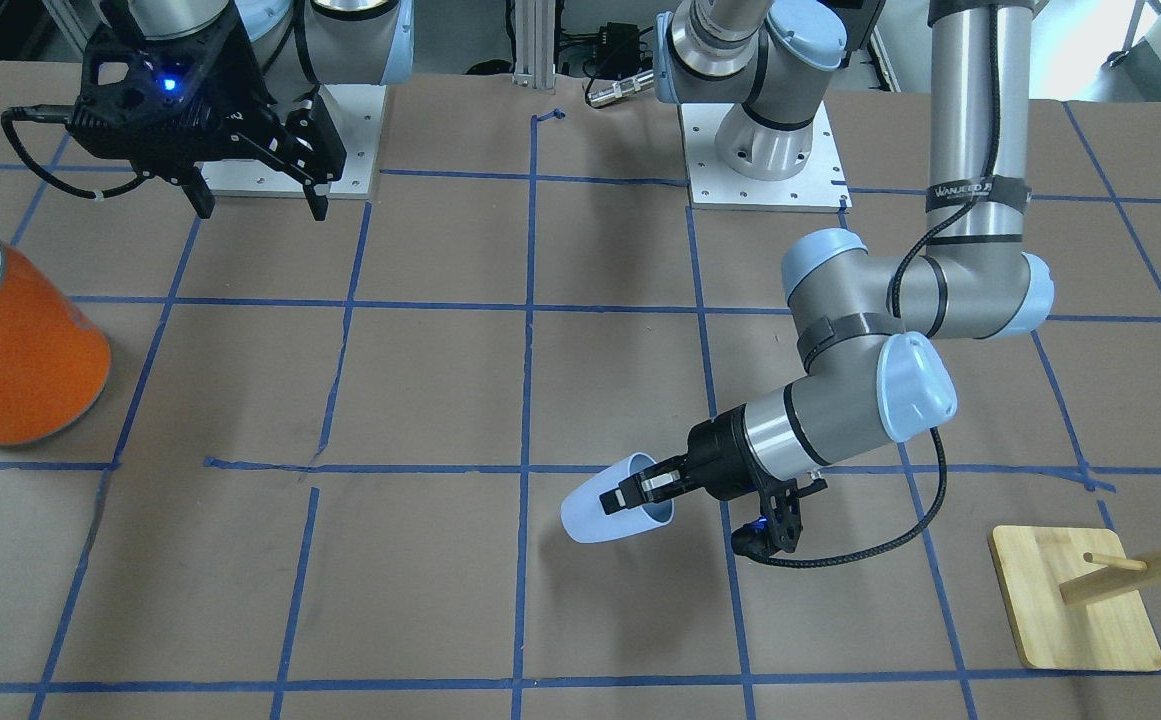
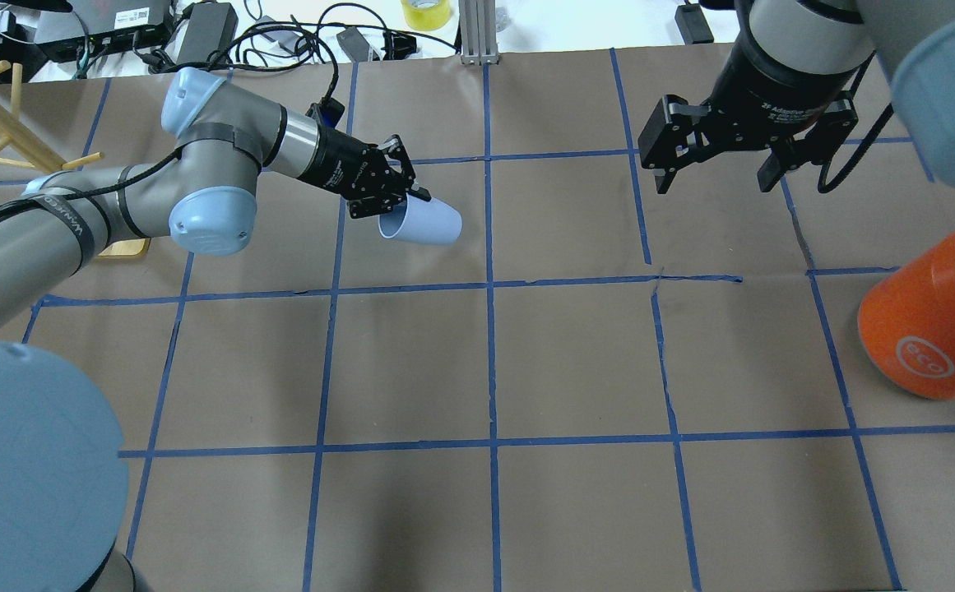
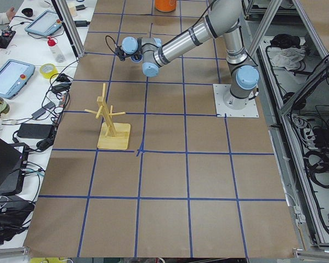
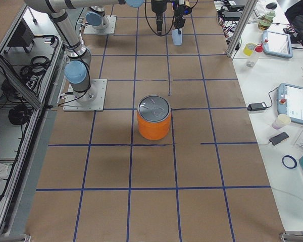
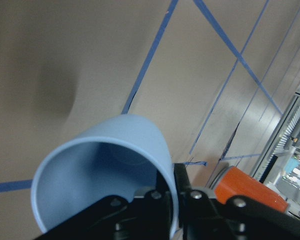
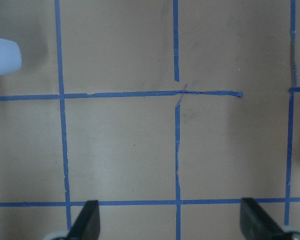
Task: Flip cup
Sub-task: 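Lift the cup with the left gripper and rotate it upright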
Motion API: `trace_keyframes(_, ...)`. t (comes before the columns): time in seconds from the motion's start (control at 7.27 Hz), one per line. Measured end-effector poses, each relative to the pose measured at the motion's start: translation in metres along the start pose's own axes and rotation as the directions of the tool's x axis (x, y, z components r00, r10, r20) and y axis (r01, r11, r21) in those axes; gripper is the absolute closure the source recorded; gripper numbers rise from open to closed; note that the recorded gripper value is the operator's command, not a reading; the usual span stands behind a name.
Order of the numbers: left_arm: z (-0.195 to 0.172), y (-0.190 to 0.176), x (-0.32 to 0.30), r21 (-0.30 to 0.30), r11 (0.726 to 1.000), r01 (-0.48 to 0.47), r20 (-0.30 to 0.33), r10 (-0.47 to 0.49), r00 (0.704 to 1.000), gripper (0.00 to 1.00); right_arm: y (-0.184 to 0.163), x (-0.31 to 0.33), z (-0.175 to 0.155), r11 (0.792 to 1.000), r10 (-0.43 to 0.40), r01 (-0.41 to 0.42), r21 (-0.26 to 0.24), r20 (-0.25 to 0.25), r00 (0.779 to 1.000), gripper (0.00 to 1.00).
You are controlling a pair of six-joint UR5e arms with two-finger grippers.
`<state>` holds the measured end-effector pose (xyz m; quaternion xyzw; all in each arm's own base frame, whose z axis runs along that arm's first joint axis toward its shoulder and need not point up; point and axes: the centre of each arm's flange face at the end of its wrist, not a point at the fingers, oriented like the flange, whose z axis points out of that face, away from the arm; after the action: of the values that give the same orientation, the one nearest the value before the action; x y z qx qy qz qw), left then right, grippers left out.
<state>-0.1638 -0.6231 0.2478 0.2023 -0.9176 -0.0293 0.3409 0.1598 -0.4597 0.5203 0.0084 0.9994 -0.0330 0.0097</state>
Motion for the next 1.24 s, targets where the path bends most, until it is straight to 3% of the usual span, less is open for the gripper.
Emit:
trace_keyframes(0.14, -0.013, 0.001, -0.001, 0.049, 0.998, -0.042, 0.100, 0.037, 0.994, 1.00, 0.000, 0.000, 0.000, 1.000, 0.000, 0.000, 0.000, 0.000, 1.000, 0.00)
trace_keyframes(0.28, -0.027, 0.000, -0.009, 0.076, 0.992, -0.103, 0.242, 0.081, 0.967, 1.00, 0.000, 0.000, 0.000, 1.000, 0.000, 0.000, 0.000, 0.000, 1.000, 0.00)
trace_keyframes(0.55, -0.068, -0.018, -0.021, 0.058, 0.970, -0.237, 0.488, 0.179, 0.854, 1.00, 0.000, 0.000, 0.001, 1.000, 0.000, 0.000, -0.002, 0.000, 1.000, 0.00)
trace_keyframes(0.69, -0.087, -0.034, -0.024, 0.021, 0.949, -0.313, 0.567, 0.247, 0.786, 1.00, 0.000, 0.000, 0.001, 1.000, 0.000, 0.000, -0.002, 0.000, 1.000, 0.00)
trace_keyframes(0.83, -0.097, -0.052, -0.026, -0.032, 0.918, -0.395, 0.625, 0.326, 0.709, 1.00, 0.000, 0.000, 0.001, 1.000, 0.000, 0.000, -0.002, 0.000, 1.000, 0.00)
trace_keyframes(0.96, -0.099, -0.070, -0.027, -0.074, 0.889, -0.451, 0.654, 0.385, 0.651, 1.00, 0.000, 0.000, 0.001, 1.000, 0.000, 0.000, -0.002, -0.001, 1.000, 0.00)
trace_keyframes(1.24, -0.087, -0.102, -0.030, -0.111, 0.855, -0.506, 0.666, 0.443, 0.601, 1.00, 0.000, 0.000, 0.001, 1.000, 0.000, 0.000, -0.002, -0.002, 1.000, 0.00)
